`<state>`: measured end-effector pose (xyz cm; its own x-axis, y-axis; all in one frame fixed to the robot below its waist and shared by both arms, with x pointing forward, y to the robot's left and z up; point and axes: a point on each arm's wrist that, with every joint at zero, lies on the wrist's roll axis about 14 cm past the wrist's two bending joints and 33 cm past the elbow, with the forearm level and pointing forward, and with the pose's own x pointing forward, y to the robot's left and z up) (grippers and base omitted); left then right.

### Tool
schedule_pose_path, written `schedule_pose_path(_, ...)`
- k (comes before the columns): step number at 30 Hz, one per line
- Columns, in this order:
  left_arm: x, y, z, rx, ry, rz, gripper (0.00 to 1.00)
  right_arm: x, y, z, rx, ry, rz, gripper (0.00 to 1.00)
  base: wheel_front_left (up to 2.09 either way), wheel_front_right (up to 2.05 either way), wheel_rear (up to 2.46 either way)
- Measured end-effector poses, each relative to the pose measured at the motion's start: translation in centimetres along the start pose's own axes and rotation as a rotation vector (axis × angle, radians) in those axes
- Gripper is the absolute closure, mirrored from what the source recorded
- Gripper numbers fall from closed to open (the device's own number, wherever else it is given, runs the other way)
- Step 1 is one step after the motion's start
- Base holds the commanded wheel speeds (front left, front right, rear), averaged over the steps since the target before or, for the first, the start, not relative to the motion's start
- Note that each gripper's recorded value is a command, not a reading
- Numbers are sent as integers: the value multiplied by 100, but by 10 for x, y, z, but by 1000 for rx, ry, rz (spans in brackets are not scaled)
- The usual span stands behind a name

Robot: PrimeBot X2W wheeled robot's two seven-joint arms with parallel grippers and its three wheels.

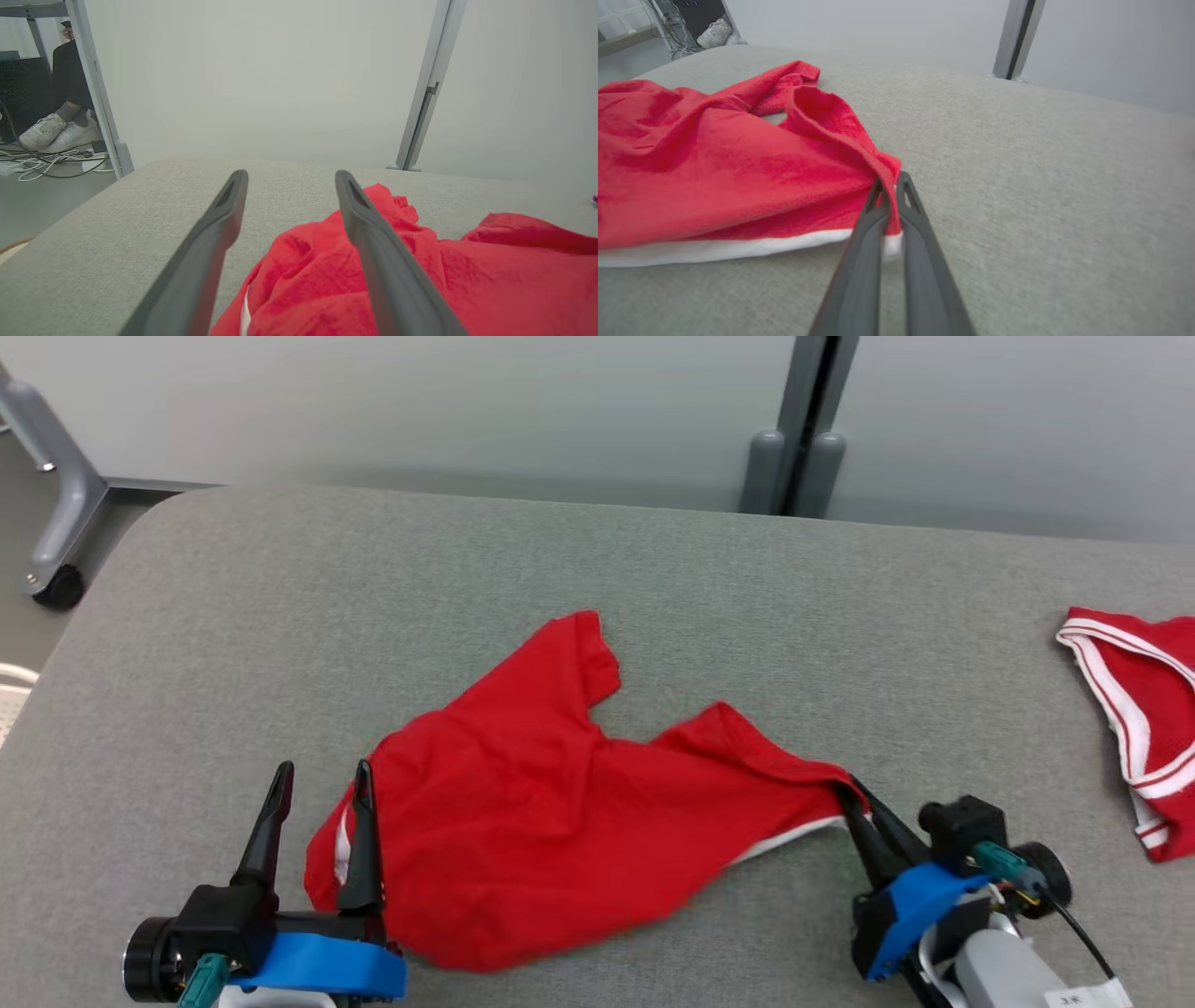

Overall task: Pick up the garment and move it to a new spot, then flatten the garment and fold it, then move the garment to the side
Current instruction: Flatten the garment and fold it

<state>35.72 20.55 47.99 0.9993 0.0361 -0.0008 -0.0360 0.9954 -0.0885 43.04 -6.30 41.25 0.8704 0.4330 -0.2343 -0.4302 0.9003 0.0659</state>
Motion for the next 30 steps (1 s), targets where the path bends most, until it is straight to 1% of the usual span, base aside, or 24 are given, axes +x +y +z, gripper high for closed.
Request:
schedule_pose_path(6, 6, -18, -2, -11, 1, -55, 0, -47, -61, -9, 2, 4, -162, 100, 0, 0, 0)
schedule_pose_path(8, 7, -23, -1, -18, -2, -68, 0, -65, -72, -18, 13, 19, -200, 100, 0, 0, 0)
schedule_pose_path(9, 8, -26, 0, -21, -5, -78, 0, -81, -82, -26, 22, 37, -235, 100, 0, 0, 0)
schedule_pose_path(12, 7, -28, 0, -22, -6, -85, 0, -102, -94, -34, 37, 57, -287, 100, 0, 0, 0)
schedule_pose_path(14, 7, -29, 0, -23, -5, -86, 0, -111, -95, -40, 63, 71, -307, 100, 0, 0, 0)
schedule_pose_path(15, 6, -29, 0, -23, -5, -87, 0, -114, -93, -40, 73, 63, -309, 20, 0, 0, 0)
schedule_pose_path(16, 6, -30, 0, -23, -6, -89, 0, -115, -91, -39, 82, 54, -312, 0, 0, 0, 0)
schedule_pose_path(18, 5, -31, 1, -24, -7, -92, 0, -117, -93, -29, 86, 13, -331, 0, 0, 0, 0)
schedule_pose_path(21, 3, -30, 0, -24, -5, -90, 0, -119, -100, -2, 62, -83, -362, 0, 0, 0, 0)
schedule_pose_path(27, 1, -31, 1, -20, -9, -96, 0, -121, -88, 39, 47, -233, -364, 0, 0, 0, 0)
schedule_pose_path(30, -1, -32, 0, -16, -6, -99, 0, -122, -78, 70, 41, -336, -350, 0, 0, 0, 0)
